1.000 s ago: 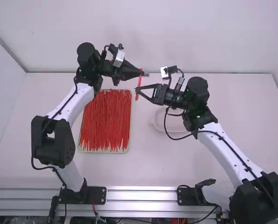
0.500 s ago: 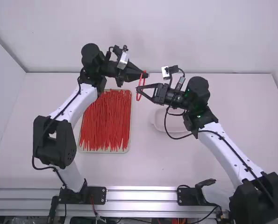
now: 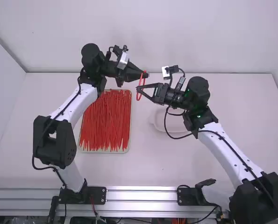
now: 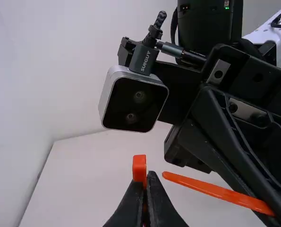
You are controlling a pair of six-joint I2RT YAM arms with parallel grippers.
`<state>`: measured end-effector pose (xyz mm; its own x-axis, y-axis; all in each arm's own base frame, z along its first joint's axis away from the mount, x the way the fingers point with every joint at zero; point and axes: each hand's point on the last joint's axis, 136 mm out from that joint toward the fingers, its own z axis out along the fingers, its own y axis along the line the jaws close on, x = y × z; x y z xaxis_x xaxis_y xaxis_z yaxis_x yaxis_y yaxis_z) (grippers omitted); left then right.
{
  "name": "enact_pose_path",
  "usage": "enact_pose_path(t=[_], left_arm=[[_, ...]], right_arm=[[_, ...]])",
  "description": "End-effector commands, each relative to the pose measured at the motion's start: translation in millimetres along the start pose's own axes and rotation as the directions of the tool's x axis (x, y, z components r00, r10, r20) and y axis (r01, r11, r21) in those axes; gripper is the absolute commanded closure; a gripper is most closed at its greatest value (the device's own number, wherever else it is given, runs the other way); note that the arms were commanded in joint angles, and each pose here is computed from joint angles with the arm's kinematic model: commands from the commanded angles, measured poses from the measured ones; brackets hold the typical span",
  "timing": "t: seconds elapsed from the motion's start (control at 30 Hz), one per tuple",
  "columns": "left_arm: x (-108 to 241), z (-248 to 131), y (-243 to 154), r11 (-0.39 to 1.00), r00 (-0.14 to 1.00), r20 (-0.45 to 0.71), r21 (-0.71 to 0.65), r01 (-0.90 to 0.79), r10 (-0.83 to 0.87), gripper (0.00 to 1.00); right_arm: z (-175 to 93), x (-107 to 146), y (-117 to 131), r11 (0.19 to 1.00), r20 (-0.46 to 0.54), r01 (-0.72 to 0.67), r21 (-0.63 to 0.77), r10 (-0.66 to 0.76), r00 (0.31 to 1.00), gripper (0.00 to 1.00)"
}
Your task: Fasten the cable tie
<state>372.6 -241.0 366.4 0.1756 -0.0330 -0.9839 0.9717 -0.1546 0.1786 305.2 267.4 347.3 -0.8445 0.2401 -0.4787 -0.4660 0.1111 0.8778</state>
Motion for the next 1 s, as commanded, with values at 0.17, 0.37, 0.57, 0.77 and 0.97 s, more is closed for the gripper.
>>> enact_pose_path(t=[0.17,0.37,0.57,0.77,0.97], left_arm=[[0.6,-5.7,-0.3,1.0,1.0,-0.004,0.0,-0.005,0.005,0.98],[0.9,-7.0,0.2,1.0,1.0,-0.004,-0.003,-0.003,0.003,0.98],[0.9,-6.7,0.1,1.0,1.0,-0.004,-0.002,-0.002,0.002,0.98],[1.1,-5.1,-0.6,1.0,1.0,-0.003,0.001,0.001,-0.001,0.98],[-0.1,-4.8,-0.7,1.0,1.0,-0.003,0.001,-0.015,0.015,0.98]], right_arm=[[0.8,2.9,-1.1,1.0,-0.008,-0.001,-0.003,0.001,1.0,1.0],[-4.9,-4.2,-5.4,1.0,0.013,-0.003,0.01,0.003,1.0,1.0],[-4.5,-3.9,-5.1,1.0,0.012,-0.002,0.009,0.002,1.0,1.0],[-4.7,-4.3,-5.3,1.0,0.014,-0.002,0.01,0.002,1.0,1.0],[-4.8,-4.8,-5.5,1.0,0.016,-0.002,0.011,0.002,1.0,1.0]])
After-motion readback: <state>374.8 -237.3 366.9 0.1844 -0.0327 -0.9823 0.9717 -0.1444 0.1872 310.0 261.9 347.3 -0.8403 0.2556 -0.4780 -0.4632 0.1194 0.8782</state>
